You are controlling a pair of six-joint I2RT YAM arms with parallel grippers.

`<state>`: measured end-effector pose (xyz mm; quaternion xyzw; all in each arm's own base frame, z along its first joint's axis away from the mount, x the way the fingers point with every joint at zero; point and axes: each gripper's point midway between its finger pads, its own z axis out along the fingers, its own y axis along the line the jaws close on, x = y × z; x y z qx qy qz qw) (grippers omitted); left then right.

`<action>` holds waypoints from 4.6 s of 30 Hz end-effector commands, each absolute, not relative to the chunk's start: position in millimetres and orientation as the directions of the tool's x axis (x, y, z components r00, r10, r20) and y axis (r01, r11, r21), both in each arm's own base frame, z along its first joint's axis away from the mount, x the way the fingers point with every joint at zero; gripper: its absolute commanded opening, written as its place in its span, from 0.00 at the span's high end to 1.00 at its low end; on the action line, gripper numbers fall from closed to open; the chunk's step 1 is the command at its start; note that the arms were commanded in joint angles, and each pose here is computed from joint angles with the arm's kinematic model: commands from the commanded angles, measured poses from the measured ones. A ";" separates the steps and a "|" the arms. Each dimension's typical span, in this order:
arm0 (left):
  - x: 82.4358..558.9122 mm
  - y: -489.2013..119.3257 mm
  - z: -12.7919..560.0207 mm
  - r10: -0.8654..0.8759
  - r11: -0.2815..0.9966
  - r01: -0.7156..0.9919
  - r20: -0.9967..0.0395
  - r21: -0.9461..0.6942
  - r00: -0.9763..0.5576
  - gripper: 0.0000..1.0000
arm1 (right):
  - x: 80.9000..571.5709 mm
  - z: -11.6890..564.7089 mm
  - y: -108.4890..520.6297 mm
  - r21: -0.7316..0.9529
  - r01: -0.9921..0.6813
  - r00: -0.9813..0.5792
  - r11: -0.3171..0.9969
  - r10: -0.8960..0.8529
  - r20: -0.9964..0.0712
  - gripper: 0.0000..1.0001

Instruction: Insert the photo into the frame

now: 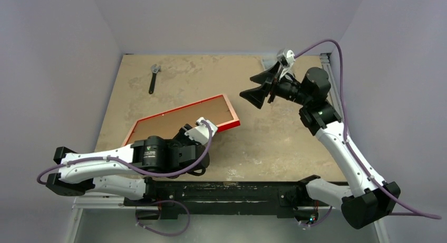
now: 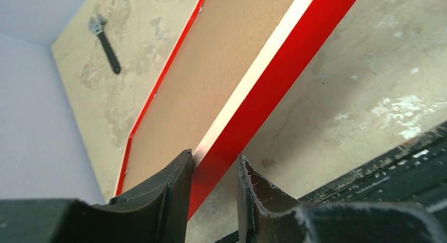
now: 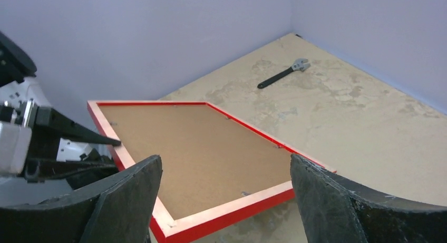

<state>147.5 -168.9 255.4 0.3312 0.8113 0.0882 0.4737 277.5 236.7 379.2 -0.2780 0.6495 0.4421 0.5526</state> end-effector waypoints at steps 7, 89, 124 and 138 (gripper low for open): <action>142.5 -164.0 287.1 0.454 0.847 0.456 -0.817 0.272 -0.355 1.00 | 228.1 397.9 259.3 -0.118 -0.974 0.150 0.194 0.159 -0.976 0.07; 155.6 -215.8 162.8 0.628 0.698 0.677 -0.653 0.233 -0.423 0.04 | 266.9 149.4 311.9 0.258 -0.400 -0.889 0.880 -0.303 -0.344 1.00; 183.1 -165.6 192.8 0.836 0.433 0.259 -0.278 0.863 -0.473 0.93 | 251.4 205.9 321.3 0.467 -0.395 -0.910 0.791 -0.271 -0.313 1.00; 184.9 -154.2 217.2 0.818 0.458 0.183 -0.333 0.870 -0.469 1.00 | 284.3 288.4 308.2 0.516 -0.473 -0.793 0.714 -0.089 -0.603 0.22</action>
